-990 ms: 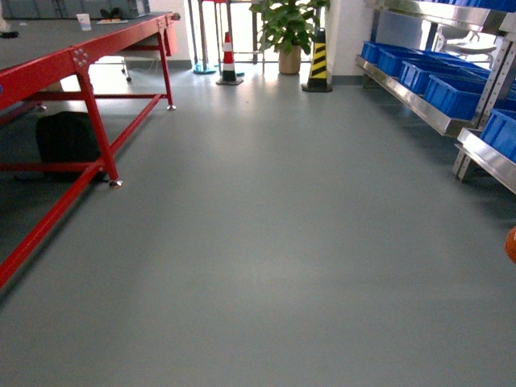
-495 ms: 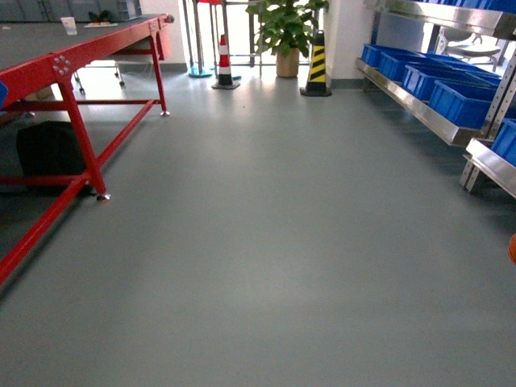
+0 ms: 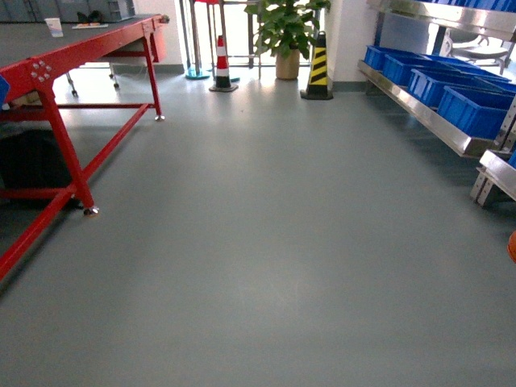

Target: Sort blue parts and orange caps into right shelf containers

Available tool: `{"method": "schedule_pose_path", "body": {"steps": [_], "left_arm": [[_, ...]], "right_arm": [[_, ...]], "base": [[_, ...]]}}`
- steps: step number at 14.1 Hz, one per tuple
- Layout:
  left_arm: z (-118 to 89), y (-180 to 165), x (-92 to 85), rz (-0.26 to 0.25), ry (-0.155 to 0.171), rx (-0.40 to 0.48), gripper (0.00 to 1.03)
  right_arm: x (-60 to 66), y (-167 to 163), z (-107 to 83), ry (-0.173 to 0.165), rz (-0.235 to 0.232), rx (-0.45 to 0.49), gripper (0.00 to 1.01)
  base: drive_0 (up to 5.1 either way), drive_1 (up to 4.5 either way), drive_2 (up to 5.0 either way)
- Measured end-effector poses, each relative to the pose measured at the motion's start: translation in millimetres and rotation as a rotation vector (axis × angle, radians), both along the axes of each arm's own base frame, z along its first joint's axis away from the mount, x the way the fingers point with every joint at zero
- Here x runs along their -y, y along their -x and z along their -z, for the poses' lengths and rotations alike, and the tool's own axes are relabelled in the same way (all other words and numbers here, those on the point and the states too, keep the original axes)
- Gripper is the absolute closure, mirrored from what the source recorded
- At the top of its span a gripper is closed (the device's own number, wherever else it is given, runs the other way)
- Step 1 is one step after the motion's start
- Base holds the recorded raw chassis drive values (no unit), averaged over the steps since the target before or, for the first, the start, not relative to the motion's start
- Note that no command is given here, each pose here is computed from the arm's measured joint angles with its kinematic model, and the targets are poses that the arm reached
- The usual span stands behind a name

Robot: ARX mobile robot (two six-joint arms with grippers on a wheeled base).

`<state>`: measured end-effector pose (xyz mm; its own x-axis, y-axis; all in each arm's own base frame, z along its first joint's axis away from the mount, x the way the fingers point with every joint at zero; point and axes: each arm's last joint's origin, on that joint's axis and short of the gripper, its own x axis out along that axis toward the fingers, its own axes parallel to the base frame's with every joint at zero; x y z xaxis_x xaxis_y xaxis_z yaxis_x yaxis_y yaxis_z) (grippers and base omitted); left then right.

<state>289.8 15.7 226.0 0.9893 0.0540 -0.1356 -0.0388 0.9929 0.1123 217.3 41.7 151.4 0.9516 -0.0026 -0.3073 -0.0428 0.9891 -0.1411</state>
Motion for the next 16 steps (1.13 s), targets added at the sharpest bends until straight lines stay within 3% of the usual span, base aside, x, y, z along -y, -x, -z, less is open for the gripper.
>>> {"method": "schedule_pose_path", "body": {"steps": [16], "left_arm": [[0.7,-0.2,0.0,0.0,0.0,-0.004,0.58]], "right_arm": [[0.0,0.1,0.3,0.001,0.0,-0.003,0.58]], "base": [[0.0,4.25,-4.3]]}}
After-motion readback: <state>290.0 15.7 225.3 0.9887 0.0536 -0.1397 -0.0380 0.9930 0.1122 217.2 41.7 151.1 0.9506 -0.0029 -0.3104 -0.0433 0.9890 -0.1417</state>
